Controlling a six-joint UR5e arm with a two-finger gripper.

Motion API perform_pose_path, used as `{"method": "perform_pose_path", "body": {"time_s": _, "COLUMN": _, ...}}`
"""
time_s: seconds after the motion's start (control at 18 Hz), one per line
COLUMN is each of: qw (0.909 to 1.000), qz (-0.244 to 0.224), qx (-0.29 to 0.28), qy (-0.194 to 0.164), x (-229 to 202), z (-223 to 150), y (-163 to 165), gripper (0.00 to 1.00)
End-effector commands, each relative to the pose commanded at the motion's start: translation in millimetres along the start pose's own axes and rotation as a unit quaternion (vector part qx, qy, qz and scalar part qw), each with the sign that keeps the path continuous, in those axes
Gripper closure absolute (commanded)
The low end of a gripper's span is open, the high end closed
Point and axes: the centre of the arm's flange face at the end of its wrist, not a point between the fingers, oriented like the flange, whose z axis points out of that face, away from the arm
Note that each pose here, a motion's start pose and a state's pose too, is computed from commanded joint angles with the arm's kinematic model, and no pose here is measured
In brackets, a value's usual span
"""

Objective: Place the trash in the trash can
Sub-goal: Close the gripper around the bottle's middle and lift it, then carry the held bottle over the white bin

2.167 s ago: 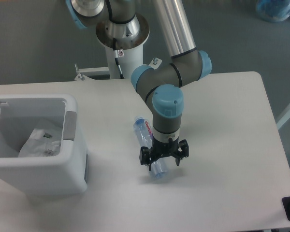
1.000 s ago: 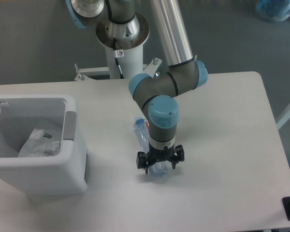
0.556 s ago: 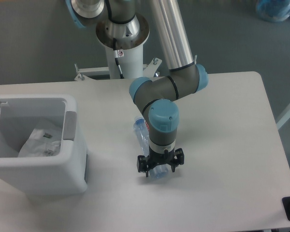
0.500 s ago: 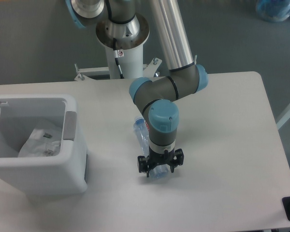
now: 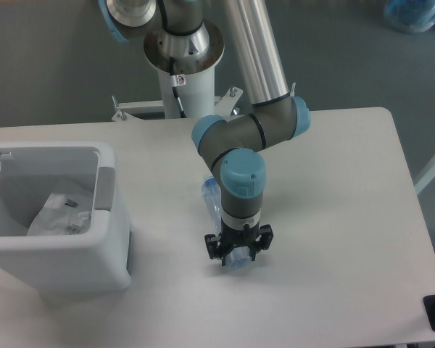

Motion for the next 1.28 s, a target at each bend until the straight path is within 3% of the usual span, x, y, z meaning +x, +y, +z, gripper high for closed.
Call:
{"method": "perform_pose_path", "body": {"time_s": 0.39, "qw": 0.9998, "qz": 0.001, "qx": 0.018, "qy": -0.005, "x": 0, "z": -22, "y": -7, "gripper": 0.35}}
{"method": "perform_pose_path", "body": {"time_s": 0.94, "qw": 0.9903, "qz": 0.01, "qx": 0.135, "qy": -0.031, "x": 10, "z": -164, "y": -28, "gripper": 0.35}}
{"method": "perform_pose_path", "body": {"time_s": 1.28, "qw": 0.9729, "qz": 0.029, "qx": 0.228, "qy": -0.025, "x": 20, "z": -246, "y": -58, "gripper": 0.36}}
